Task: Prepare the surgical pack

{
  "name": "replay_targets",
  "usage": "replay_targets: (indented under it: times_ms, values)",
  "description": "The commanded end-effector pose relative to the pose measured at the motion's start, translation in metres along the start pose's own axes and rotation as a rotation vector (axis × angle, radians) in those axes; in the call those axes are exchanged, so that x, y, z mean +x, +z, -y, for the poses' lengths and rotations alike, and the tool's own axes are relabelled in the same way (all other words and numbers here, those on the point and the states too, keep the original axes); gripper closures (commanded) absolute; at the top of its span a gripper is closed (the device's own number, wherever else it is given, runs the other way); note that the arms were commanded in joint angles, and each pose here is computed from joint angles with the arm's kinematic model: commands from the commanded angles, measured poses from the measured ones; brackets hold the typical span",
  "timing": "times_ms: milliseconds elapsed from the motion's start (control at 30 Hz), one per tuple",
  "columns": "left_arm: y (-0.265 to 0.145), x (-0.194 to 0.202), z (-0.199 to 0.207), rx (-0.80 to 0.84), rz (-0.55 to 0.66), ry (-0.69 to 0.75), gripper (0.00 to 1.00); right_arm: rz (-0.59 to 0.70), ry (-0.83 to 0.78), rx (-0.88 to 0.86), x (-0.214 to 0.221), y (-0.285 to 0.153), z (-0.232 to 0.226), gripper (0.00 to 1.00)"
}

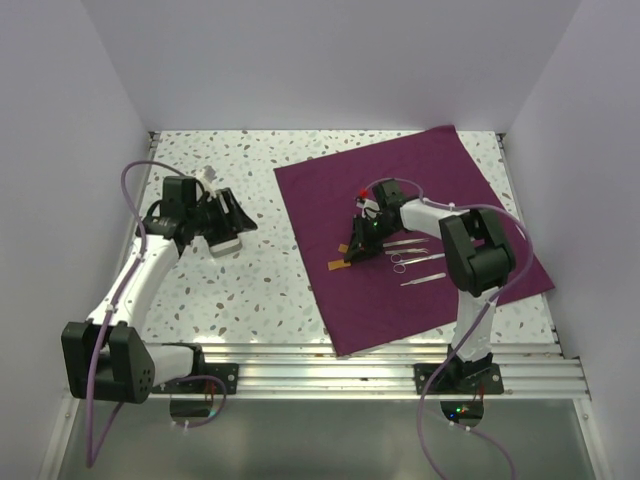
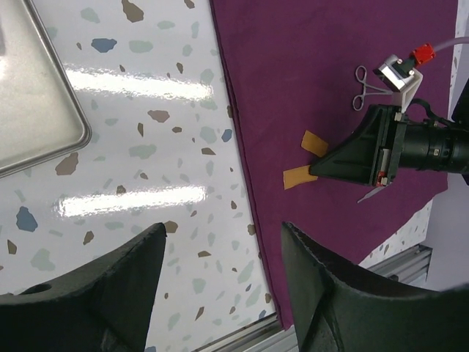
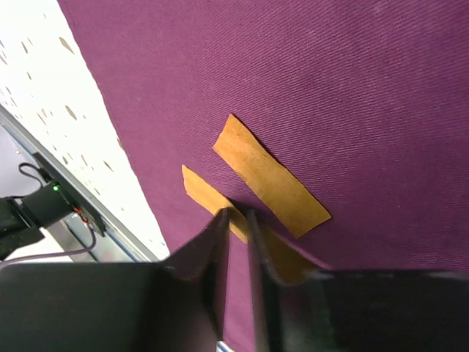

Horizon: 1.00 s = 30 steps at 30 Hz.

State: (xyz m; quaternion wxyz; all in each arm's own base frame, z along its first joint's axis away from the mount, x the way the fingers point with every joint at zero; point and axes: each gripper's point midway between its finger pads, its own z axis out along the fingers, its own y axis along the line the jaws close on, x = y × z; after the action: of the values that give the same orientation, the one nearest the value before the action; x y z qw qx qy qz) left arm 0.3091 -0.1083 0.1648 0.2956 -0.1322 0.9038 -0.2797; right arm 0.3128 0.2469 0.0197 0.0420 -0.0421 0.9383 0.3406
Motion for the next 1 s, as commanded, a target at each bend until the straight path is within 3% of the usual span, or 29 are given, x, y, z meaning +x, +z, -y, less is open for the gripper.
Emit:
replay_targets:
  times_ms: [0, 33, 100, 267, 633, 967]
  values:
    - [0.002, -0.005, 0.01, 0.055, 0.012, 0.02, 0.33, 0.019, -0.022, 0.011, -0.004, -0.002, 0.0, 0.86]
    - [0.002, -0.005, 0.017, 0.086, 0.004, 0.033, 0.32, 0.038, -0.033, 0.008, -0.009, -0.008, -0.006, 0.95]
    - [0.004, -0.008, 0.032, 0.149, 0.011, 0.07, 0.29, 0.045, -0.04, -0.005, -0.009, -0.017, -0.015, 1.0]
    - [0.004, 0.001, 0.074, 0.362, -0.02, 0.178, 0.21, 0.061, -0.094, -0.079, -0.005, -0.054, -0.058, 1.0]
    - [-0.003, 0.031, 0.124, 0.69, -0.114, 0.407, 0.18, -0.014, -0.227, -0.385, 0.031, -0.114, -0.159, 1.0]
    - [-0.006, 0.09, 0.152, 0.909, -0.283, 0.447, 0.18, -0.062, -0.304, -0.567, 0.051, -0.139, -0.209, 1.0]
